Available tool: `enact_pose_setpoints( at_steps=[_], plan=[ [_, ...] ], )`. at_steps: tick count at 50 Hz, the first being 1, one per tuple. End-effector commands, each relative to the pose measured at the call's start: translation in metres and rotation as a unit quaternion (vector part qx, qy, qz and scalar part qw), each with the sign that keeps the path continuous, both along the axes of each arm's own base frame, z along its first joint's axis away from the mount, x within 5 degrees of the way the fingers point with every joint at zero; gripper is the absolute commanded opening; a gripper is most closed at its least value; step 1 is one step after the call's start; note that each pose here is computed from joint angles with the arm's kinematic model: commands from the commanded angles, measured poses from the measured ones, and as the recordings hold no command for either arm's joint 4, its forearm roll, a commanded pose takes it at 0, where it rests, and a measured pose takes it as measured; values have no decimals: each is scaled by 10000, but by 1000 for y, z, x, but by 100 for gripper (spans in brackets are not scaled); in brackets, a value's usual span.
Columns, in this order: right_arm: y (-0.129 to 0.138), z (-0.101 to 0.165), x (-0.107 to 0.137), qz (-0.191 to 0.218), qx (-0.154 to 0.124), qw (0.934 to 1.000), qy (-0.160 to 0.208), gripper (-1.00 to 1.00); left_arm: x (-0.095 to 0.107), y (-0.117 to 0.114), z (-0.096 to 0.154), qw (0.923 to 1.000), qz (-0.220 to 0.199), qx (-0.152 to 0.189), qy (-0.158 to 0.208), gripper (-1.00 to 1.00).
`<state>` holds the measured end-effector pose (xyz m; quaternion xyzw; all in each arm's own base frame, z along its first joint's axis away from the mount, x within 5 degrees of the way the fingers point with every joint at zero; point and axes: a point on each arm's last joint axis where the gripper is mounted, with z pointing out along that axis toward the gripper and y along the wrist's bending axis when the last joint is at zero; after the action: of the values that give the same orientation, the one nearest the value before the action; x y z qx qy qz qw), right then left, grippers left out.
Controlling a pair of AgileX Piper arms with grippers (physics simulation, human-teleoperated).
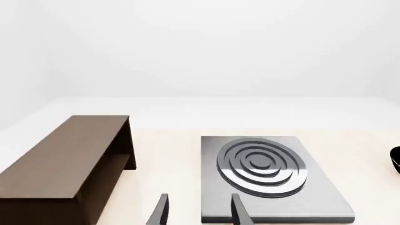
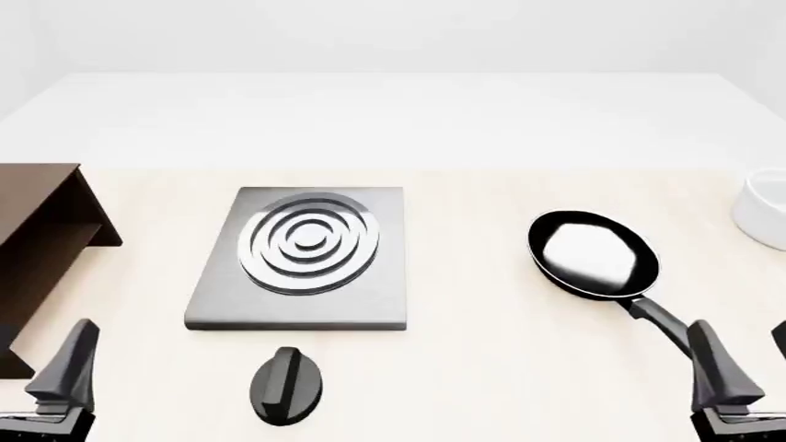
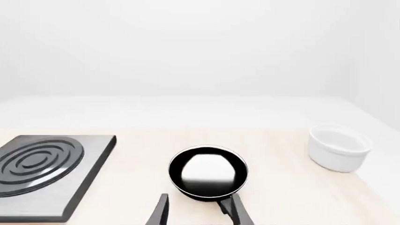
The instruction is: Turn on the stove and put the frying pan on it.
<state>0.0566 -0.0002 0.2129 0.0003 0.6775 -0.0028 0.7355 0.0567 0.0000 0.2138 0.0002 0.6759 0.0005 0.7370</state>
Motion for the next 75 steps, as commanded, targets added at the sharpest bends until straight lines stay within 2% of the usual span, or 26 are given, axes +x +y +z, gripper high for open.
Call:
enact_pose_setpoints(
  at_steps=[1, 5, 8, 12, 13, 17, 19, 21, 26, 28, 31, 35, 36, 38, 40, 42, 47, 48, 50, 52, 54, 59, 64, 68, 70, 75],
  plan=[
    [-1, 0, 6, -91, -5, 9999, 138, 100, 1, 0, 1, 10000, -8, -16, 21, 100],
    [-3, 0, 12, -200, -170, 9994, 240, 100, 0, 0, 1, 9999, -2, 140, -3, 100],
    [-3, 0, 5, -211, 243, 9994, 116, 100, 0, 0, 4, 10000, -24, 38, 75, 100],
    [-3, 0, 8, -207, 7, 9996, 172, 100, -1, 0, 15, 9995, 36, 221, 234, 100],
    [-3, 0, 8, -226, -33, 9996, 174, 100, -6, -2, 24, 9993, -235, -131, 270, 100],
    [-3, 0, 7, -240, 32, 9996, 165, 100, -7, -4, 46, 9970, -434, -336, 541, 100],
    [-3, 0, 7, -230, 74, 9996, 160, 100, -6, -4, 62, 9961, -423, -145, 754, 100],
    [-3, 0, 6, -218, 89, 9996, 147, 100, -4, -9, 74, 9914, -816, -327, 969, 100],
    [-3, 0, 6, -200, 19, 9997, 148, 100, -6, -8, 97, 9902, -802, -120, 1133, 100],
    [-3, 0, 6, -208, 26, 9997, 147, 100, 3, -12, 100, 9836, -975, -366, 1471, 100],
    [-3, -1, 5, -228, 89, 9996, 141, 100, 10, -15, 108, 9794, -1042, -224, 1714, 100],
    [-3, -1, 4, -231, 119, 9996, 133, 100, 23, -24, 107, 9628, -1314, -581, 2287, 100],
    [-3, -1, 4, -231, 119, 9996, 133, 100, 23, -24, 107, 9628, -1314, -581, 2287, 100],
    [-3, -1, 4, -231, 105, 9996, 131, 100, 25, -30, 105, 9514, -1525, -835, 2541, 100],
    [-3, -1, 4, -230, 115, 9996, 127, 100, 29, -31, 104, 9479, -1453, -766, 2730, 100],
    [-3, -1, 3, -232, 128, 9996, 126, 100, 26, -36, 100, 9342, -1625, -1157, 2956, 100],
    [-3, -1, 3, -235, 149, 9995, 131, 100, 28, -36, 108, 9318, -1554, -901, 3155, 100],
    [-3, -1, 4, -238, 150, 9995, 138, 100, 25, -40, 106, 9220, -1689, -1111, 3303, 100],
    [-3, -1, 4, -244, 142, 9995, 144, 100, 23, -42, 105, 9139, -1770, -1207, 3449, 100],
    [-3, -1, 4, -249, 133, 9995, 147, 100, 24, -40, 111, 9177, -1696, -1056, 3434, 100],
    [-3, -1, 4, -253, 144, 9995, 150, 100, 21, -42, 111, 9108, -1776, -1112, 3556, 100],
    [-3, -1, 5, -254, 157, 9994, 149, 100, 19, -40, 111, 9094, -1780, -1036, 3614, 100],
    [-3, -1, 5, -254, 159, 9994, 149, 100, 17, -45, 94, 8952, -1932, -1084, 3867, 100],
    [-3, -1, 5, -255, 165, 9994, 148, 100, 18, -47, 86, 8918, -1971, -986, 3950, 100],
    [-3, -1, 5, -259, 137, 9995, 153, 100, 19, -52, 76, 8837, -2060, -971, 4090, 100],
    [-3, -1, 5, -265, 161, 9994, 142, 100, 19, -55, 63, 8764, -2139, -936, 4211, 100]
  ],
)
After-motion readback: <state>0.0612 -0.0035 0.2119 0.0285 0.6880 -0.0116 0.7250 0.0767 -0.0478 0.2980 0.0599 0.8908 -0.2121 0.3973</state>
